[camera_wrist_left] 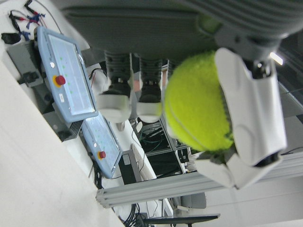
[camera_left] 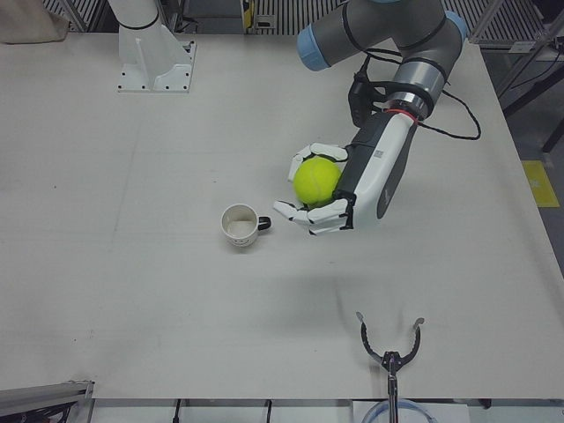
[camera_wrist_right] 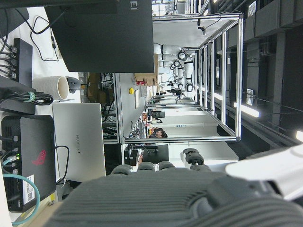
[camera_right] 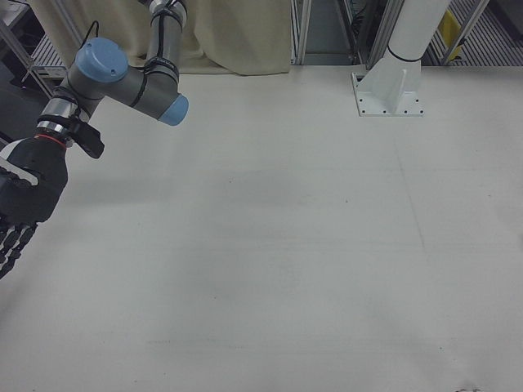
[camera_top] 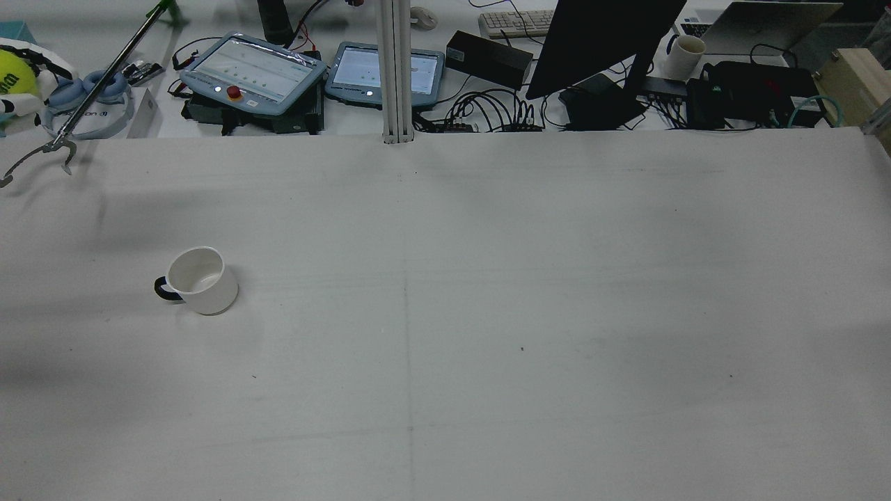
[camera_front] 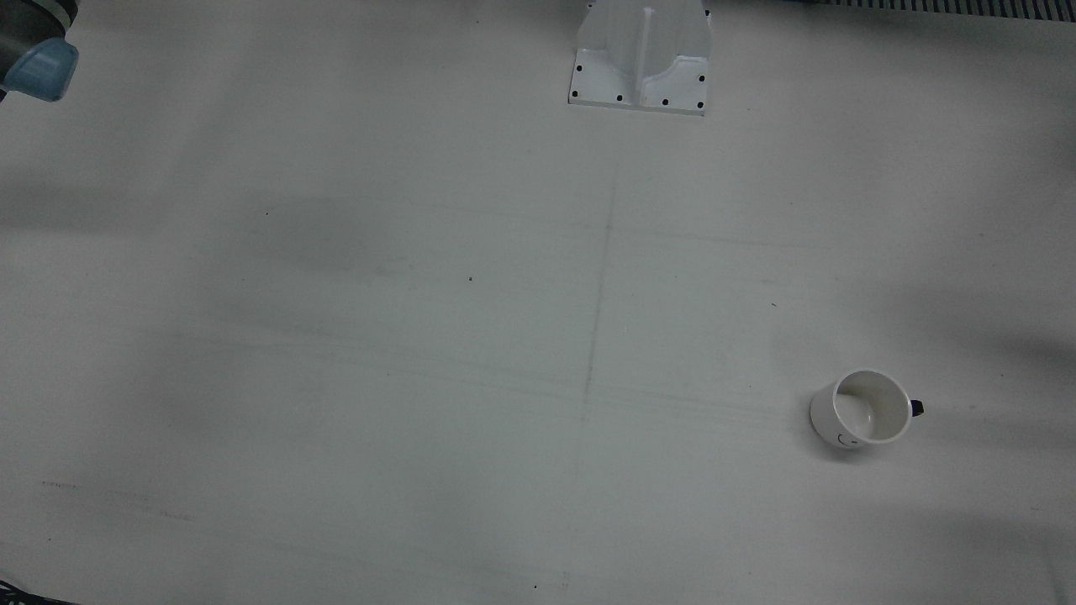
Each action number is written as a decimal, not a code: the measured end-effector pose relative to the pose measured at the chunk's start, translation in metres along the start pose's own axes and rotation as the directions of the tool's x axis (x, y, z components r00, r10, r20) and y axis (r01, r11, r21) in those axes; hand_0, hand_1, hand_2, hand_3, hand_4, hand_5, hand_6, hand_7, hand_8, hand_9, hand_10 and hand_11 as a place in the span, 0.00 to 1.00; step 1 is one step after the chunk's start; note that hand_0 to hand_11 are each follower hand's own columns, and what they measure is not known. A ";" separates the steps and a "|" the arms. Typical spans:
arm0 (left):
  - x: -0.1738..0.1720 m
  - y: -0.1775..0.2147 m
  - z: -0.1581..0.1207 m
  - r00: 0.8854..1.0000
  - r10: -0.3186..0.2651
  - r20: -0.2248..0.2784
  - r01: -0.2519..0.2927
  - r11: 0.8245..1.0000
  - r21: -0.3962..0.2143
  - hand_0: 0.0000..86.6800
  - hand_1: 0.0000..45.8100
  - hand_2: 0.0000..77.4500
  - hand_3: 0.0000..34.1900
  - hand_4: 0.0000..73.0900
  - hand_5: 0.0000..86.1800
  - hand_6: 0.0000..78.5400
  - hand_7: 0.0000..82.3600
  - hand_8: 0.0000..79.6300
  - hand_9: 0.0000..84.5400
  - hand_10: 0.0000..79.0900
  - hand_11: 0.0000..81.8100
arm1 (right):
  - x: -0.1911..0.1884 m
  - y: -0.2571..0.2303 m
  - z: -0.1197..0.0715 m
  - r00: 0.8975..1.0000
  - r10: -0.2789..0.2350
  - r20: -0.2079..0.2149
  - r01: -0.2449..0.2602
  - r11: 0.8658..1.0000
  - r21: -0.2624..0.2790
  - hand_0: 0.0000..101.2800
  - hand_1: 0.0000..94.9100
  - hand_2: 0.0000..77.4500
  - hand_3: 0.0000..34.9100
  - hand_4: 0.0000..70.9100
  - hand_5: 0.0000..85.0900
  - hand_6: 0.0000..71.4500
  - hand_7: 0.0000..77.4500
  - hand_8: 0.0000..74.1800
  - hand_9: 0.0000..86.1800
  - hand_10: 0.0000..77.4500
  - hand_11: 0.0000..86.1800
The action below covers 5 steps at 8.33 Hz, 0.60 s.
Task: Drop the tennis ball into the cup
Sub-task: 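Move the left hand holding the tennis ball over the white mug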
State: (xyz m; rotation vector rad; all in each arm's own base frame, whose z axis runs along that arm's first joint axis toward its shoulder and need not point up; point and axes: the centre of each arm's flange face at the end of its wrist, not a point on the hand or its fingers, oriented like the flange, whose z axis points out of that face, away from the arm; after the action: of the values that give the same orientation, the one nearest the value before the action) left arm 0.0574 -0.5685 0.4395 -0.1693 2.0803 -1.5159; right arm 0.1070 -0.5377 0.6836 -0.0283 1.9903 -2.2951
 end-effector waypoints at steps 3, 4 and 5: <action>-0.087 0.022 0.034 0.993 -0.002 0.115 0.007 0.999 -0.042 0.55 0.29 0.65 0.00 0.62 0.21 0.70 0.69 0.71 0.83 0.79 0.85 | 0.000 0.000 0.000 1.000 0.000 0.000 0.000 1.000 0.001 0.00 0.01 0.01 0.00 0.00 0.00 0.00 0.00 0.00 0.00 0.00 0.01; -0.111 0.026 0.040 0.990 0.007 0.142 0.000 0.998 -0.056 0.54 0.25 0.60 0.00 0.60 0.21 0.72 0.69 0.71 0.83 0.79 0.85 | 0.000 -0.001 0.000 1.000 0.000 0.000 0.000 1.000 0.001 0.00 0.01 0.01 0.00 0.00 0.00 0.00 0.00 0.00 0.00 0.00 0.01; -0.128 0.027 0.042 0.987 0.015 0.162 -0.004 0.998 -0.064 0.54 0.25 0.60 0.00 0.60 0.21 0.72 0.69 0.71 0.83 0.79 0.85 | 0.000 -0.001 0.000 1.000 0.000 0.000 0.000 1.000 0.001 0.00 0.01 0.01 0.00 0.00 0.00 0.00 0.00 0.00 0.00 0.00 0.01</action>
State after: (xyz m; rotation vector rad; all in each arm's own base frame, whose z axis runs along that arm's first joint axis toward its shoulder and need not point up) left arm 0.1914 -0.5420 0.4520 -0.2965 1.9973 -1.3831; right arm 0.1070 -0.5376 0.6843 -0.0282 1.9887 -2.2963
